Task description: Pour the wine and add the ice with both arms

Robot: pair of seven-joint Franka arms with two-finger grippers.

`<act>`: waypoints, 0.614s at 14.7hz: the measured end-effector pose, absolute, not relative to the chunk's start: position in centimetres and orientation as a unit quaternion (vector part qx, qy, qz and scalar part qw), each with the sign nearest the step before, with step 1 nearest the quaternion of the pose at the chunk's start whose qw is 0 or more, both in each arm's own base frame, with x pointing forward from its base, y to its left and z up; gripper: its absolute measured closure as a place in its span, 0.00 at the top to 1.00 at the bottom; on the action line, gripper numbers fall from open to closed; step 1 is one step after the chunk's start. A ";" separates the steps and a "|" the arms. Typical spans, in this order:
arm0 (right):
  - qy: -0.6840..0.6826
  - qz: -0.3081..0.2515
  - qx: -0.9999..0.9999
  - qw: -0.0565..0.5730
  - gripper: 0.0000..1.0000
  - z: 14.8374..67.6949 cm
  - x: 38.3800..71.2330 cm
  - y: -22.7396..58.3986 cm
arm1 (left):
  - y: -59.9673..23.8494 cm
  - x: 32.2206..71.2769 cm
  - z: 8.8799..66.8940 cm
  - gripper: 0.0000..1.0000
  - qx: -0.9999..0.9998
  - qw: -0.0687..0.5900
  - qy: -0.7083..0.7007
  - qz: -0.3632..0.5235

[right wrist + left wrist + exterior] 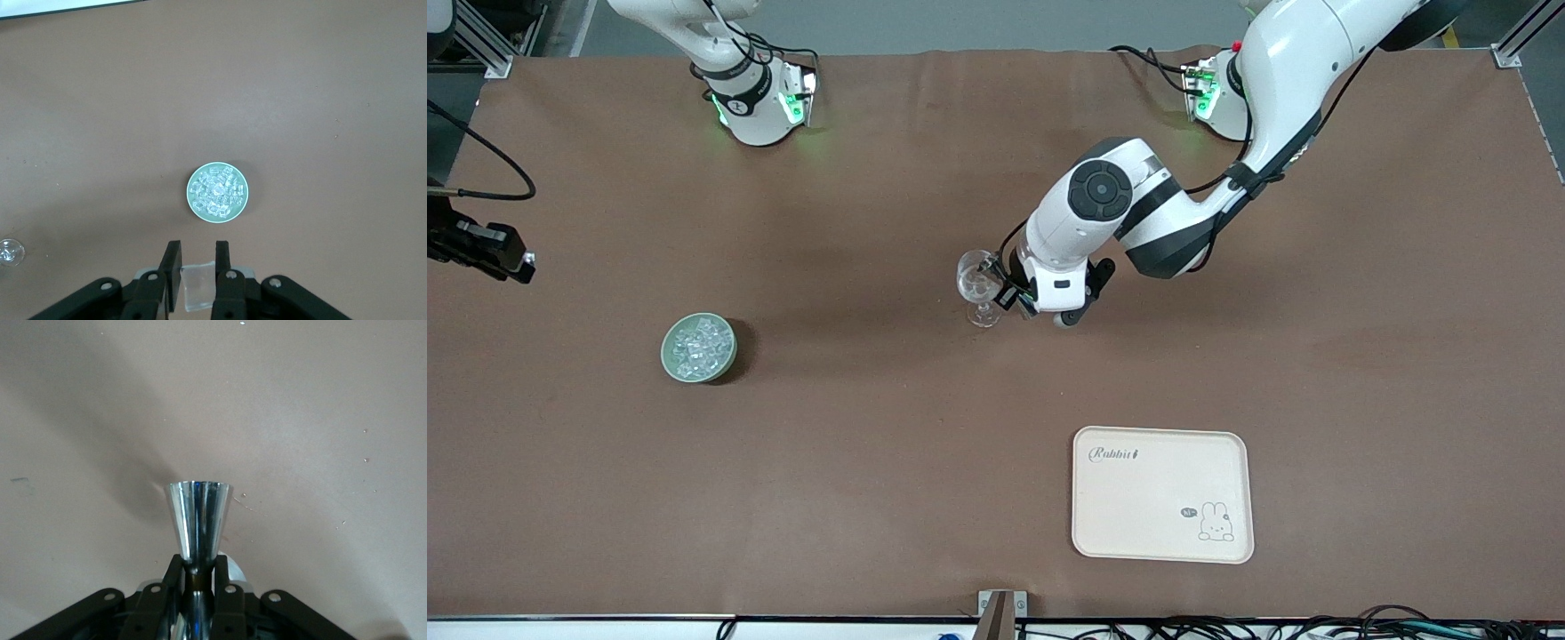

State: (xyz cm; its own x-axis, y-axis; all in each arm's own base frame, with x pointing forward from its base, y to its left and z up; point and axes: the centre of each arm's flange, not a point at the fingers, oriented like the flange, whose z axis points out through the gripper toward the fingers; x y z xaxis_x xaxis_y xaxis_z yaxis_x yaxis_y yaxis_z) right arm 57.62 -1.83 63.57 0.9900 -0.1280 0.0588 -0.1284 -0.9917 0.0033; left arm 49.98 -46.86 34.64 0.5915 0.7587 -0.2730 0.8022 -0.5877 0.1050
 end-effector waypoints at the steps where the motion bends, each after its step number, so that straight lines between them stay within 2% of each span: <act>1: -0.064 0.029 0.997 0.004 0.25 63.6 57.6 -1.8 | -46.9 50.1 34.8 0.22 0.884 0.111 0.444 -0.101; 9: -0.061 0.029 0.998 0.003 0.25 63.6 57.6 -1.4 | -46.4 51.4 36.6 0.22 0.850 0.138 0.480 -0.167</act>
State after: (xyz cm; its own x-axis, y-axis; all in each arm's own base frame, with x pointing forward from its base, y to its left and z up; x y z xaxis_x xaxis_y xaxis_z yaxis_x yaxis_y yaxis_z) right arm 57.63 -1.45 63.58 0.9908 -0.1217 0.0590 -0.1221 -0.9925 0.0027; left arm 51.44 -46.36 36.56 0.4831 0.7701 -0.4165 0.8624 -0.5008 0.0742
